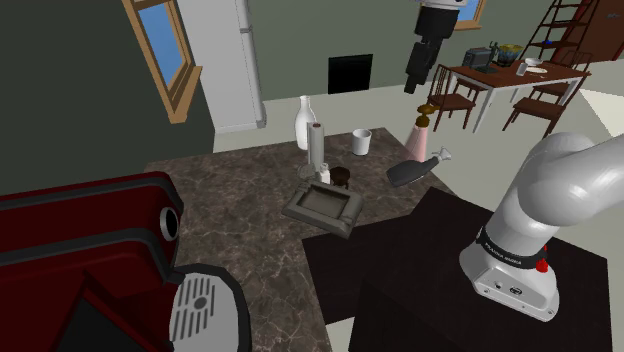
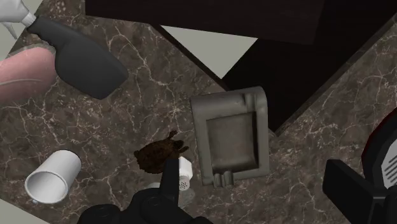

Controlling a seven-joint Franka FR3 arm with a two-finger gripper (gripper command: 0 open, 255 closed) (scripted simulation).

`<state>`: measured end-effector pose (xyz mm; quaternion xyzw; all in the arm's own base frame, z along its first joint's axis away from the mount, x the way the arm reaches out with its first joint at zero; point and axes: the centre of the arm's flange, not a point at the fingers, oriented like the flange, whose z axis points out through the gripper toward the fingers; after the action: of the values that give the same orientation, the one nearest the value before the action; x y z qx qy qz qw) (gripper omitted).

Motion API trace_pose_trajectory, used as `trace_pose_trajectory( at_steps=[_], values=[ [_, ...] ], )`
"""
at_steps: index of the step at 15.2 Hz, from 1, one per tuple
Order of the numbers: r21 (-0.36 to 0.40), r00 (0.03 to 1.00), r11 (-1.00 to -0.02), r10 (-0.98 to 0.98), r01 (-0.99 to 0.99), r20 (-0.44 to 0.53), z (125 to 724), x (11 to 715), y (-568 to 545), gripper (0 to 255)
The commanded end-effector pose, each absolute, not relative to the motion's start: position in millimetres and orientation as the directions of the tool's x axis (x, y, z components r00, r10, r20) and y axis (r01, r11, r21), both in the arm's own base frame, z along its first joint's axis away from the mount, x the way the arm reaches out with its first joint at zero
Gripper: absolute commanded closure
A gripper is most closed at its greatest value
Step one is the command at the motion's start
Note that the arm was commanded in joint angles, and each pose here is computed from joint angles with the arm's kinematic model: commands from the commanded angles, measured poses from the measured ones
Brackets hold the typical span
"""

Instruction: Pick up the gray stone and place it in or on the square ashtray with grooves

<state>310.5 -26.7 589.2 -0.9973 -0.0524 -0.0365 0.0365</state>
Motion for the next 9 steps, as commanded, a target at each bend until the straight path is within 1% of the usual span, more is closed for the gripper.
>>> trace_pose_trajectory(
  at_steps=[1, 9],
  values=[
    [-0.069, 0.992, -0.992, 0.102, 0.107, 0.077, 589, 311, -27, 0],
    [0.001, 0.975, -0.975, 0.223, 0.223, 0.014, 521, 399, -17, 0]
  ],
)
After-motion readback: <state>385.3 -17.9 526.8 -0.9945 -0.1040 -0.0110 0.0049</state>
